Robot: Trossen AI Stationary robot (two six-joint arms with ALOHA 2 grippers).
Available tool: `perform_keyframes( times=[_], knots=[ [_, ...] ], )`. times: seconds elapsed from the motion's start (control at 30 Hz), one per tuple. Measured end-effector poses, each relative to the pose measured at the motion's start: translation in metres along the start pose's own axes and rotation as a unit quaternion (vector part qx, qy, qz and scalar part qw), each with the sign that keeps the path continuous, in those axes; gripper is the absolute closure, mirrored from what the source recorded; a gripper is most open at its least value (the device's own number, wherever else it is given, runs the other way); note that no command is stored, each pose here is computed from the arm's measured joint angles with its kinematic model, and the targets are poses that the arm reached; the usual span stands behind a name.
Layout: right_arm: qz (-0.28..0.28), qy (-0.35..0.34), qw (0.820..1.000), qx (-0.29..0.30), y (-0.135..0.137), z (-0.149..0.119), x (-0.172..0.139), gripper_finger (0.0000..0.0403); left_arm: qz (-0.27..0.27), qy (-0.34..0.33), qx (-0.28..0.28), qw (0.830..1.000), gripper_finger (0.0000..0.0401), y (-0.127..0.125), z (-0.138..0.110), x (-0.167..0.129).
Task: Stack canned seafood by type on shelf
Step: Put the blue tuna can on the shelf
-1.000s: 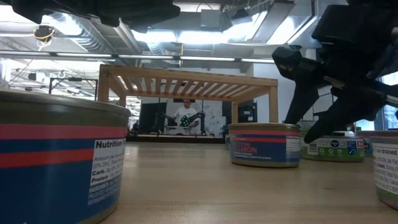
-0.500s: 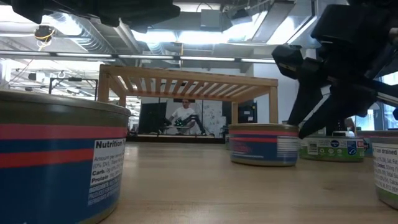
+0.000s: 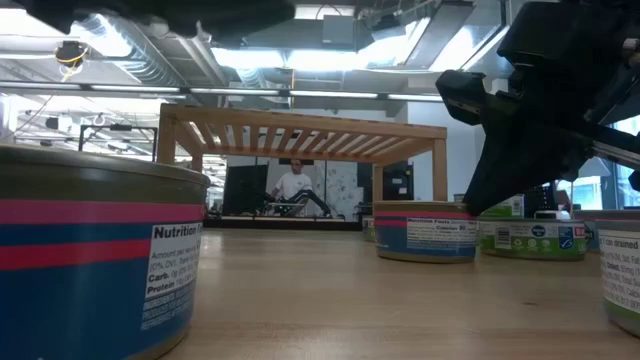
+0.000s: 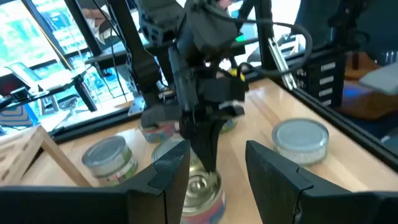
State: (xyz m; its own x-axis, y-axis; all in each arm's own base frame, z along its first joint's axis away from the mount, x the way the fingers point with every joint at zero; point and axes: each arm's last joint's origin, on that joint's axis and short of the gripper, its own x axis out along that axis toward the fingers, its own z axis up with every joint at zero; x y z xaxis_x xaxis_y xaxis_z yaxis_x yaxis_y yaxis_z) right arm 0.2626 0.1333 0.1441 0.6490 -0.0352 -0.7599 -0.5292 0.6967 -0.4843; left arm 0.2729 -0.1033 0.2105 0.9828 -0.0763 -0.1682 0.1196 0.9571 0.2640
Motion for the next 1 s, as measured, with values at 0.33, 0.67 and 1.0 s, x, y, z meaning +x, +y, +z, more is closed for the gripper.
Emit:
perform_keyframes(
  times=[0.33, 0.67, 1.0],
  knots=[
    [0.000, -0.014, 0.998, 0.060, -0.001, 0.002, 0.000, 0.0402, 0.013, 0.038, 0.025, 0.999, 0.0248, -0.004, -0.009, 0.056],
    [-0.004, -0.032, 0.994, 0.105, -0.002, 0.005, 0.001, 0.0402, 0.021, 0.098, 0.027, 0.995, 0.0248, 0.001, -0.021, 0.091],
    [-0.005, -0.035, 0.994, 0.106, -0.002, 0.006, 0.001, 0.0403, 0.033, 0.117, 0.096, 0.988, 0.0248, 0.005, -0.024, 0.091]
  ],
)
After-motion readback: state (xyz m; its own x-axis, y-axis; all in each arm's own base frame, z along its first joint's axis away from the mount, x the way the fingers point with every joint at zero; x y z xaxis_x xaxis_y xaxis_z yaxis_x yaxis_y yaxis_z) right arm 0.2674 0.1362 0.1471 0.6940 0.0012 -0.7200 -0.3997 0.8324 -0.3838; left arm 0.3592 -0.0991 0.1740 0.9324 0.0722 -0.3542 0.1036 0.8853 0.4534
